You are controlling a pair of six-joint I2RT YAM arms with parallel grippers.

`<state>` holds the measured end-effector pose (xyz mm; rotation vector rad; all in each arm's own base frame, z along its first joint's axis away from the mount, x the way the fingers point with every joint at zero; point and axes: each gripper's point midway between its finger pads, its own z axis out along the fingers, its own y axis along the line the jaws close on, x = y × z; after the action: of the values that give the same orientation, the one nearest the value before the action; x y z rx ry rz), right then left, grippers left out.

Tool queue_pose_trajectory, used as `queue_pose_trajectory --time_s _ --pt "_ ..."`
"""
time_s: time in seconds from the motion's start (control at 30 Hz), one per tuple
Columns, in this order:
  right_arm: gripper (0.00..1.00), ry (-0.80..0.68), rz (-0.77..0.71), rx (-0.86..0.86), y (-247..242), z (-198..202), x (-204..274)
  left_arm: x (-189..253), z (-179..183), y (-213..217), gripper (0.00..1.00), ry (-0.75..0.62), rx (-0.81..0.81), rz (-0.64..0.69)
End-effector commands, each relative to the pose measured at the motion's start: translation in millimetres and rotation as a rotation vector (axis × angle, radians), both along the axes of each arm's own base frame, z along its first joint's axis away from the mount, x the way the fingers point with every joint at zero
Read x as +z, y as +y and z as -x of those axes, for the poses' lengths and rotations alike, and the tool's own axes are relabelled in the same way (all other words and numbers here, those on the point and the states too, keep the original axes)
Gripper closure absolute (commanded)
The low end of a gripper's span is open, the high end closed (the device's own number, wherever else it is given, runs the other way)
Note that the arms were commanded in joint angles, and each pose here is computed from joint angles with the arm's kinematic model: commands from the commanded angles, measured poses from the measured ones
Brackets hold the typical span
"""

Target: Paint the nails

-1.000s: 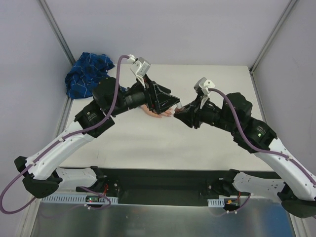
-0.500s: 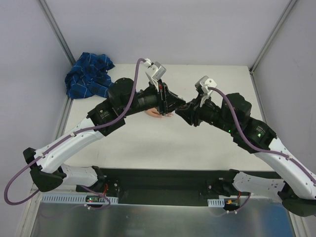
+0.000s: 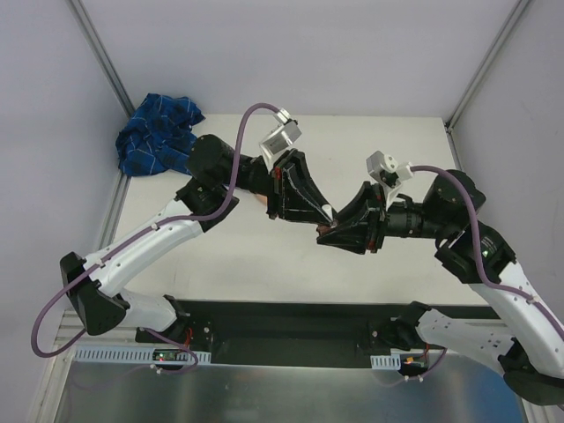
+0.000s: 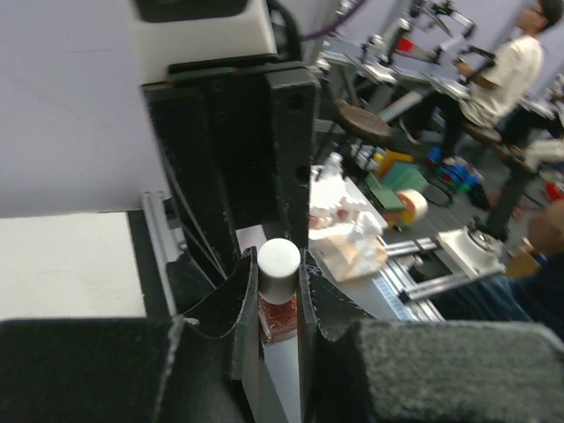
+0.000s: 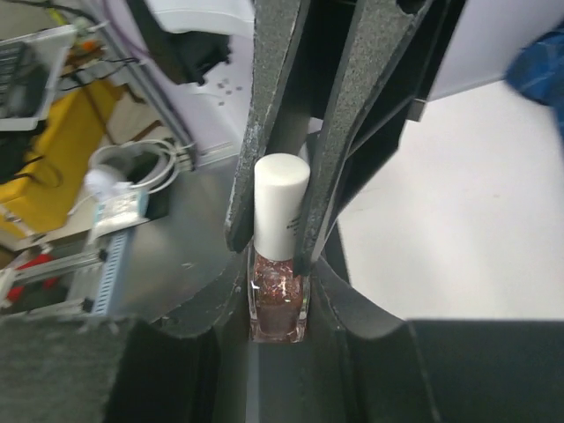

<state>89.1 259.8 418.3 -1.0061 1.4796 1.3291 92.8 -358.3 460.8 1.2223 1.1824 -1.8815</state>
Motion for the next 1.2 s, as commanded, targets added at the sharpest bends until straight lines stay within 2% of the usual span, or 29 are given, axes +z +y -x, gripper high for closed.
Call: queue_pose_trajectory --time_s 0.0,0.03,0.07,0.13,0.17,0.23,0.27,0.37,0.5,0.73,0.87,1.17 --pt "1.00 -0.168 -0.181 0.249 -10 47 54 -20 29 15 1.00 0.030 -0.215 -0.103" --pt "1.00 -0.161 -0.176 0.243 -11 46 53 -17 27 14 1.00 0.032 -0.184 -0.113" --pt "1.00 -0.161 -0.173 0.226 -12 42 53 -14 17 9 1.00 -0.035 -0.103 -0.077" --pt "1.00 -0.146 -0.149 0.189 -11 35 47 -18 8 8 0.97 -0.015 -0.015 -0.148" --pt "1.00 -0.170 -0.136 0.172 -11 31 44 -15 -2 7 0.68 -0.048 0.066 -0.132" --pt "1.00 -0.148 -0.082 0.111 -9 18 34 -14 -15 12 0.43 -0.043 0.150 -0.139" --pt "1.00 -0.165 -0.065 0.088 -8 12 31 -8 -22 16 0.25 -0.059 0.215 -0.121" --pt "1.00 -0.141 -0.002 -0.029 -7 -12 19 -1 -32 28 0.16 -0.077 0.333 -0.117" --pt "1.00 -0.107 0.035 -0.189 -7 -45 10 11 -65 41 0.16 -0.062 0.601 -0.089" --pt "1.00 -0.133 0.080 -0.355 -6 -76 0 9 -95 42 0.26 0.003 0.778 -0.100" --pt "1.00 -0.164 0.129 -0.439 -7 -86 -3 2 -103 33 0.34 0.042 0.820 -0.126" --pt "1.00 -0.209 0.169 -0.496 -7 -91 -7 1 -94 4 0.36 -0.007 0.791 -0.148"
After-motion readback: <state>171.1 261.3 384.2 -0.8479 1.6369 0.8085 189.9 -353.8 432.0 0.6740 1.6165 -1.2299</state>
